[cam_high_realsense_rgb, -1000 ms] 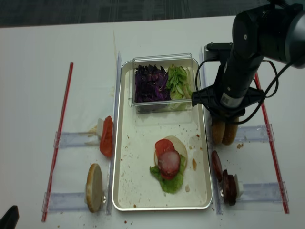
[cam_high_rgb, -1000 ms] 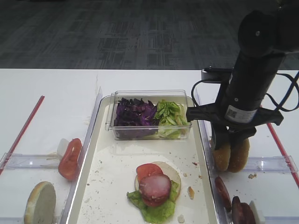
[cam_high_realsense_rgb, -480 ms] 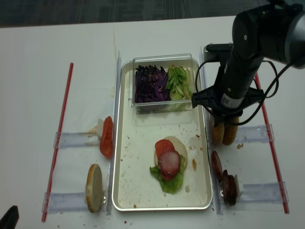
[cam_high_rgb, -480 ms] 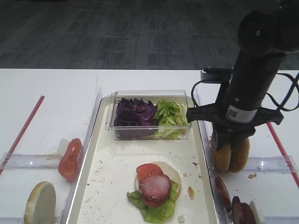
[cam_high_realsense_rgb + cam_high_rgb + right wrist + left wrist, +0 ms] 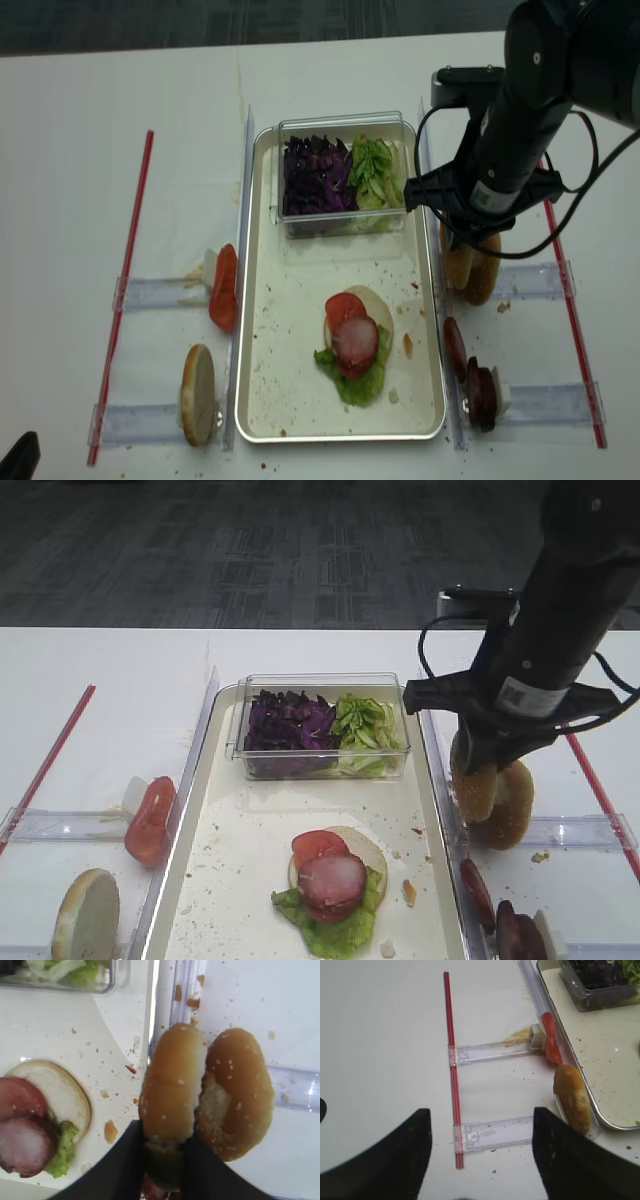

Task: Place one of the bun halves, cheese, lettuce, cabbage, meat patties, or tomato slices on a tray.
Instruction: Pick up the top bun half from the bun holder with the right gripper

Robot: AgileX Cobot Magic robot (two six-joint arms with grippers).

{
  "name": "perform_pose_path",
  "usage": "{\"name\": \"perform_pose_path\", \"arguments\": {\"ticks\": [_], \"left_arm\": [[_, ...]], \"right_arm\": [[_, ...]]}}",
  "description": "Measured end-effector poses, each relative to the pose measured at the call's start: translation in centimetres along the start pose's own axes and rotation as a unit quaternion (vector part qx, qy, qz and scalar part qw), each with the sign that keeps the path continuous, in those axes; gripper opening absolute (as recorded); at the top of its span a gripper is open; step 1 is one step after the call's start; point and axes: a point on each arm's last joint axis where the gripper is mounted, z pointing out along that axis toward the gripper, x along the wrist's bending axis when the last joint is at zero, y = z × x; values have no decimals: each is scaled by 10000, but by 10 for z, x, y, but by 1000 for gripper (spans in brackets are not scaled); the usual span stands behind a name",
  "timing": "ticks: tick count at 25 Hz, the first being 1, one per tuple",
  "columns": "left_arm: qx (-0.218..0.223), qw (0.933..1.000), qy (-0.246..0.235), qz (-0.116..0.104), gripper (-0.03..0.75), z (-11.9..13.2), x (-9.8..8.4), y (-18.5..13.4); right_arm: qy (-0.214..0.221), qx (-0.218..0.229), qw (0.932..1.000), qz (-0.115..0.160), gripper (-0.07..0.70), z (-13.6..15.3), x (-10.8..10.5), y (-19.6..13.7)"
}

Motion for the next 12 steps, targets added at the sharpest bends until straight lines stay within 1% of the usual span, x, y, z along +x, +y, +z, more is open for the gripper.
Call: {"name": "perform_pose_path", "arguments": {"ticks": [5, 7, 9, 10, 12], "left_arm": [[0, 10000, 0, 0, 437, 0, 0, 0], [0, 10000, 0, 0, 437, 0, 0, 0], [0, 10000, 0, 0, 437, 0, 0, 0], [0, 10000, 0, 0, 437, 0, 0, 0], [0, 10000, 0, 0, 437, 0, 0, 0]], "right_arm": [[79, -62, 9999, -40, 216, -13, 1, -5], [175, -7, 9998, -121, 216, -15, 3, -7], [398, 59, 9990, -181, 216, -16, 7, -9], [535, 72, 9982, -258, 216, -16, 10, -9], [948, 105, 9949, -333, 216, -17, 17, -10]]}}
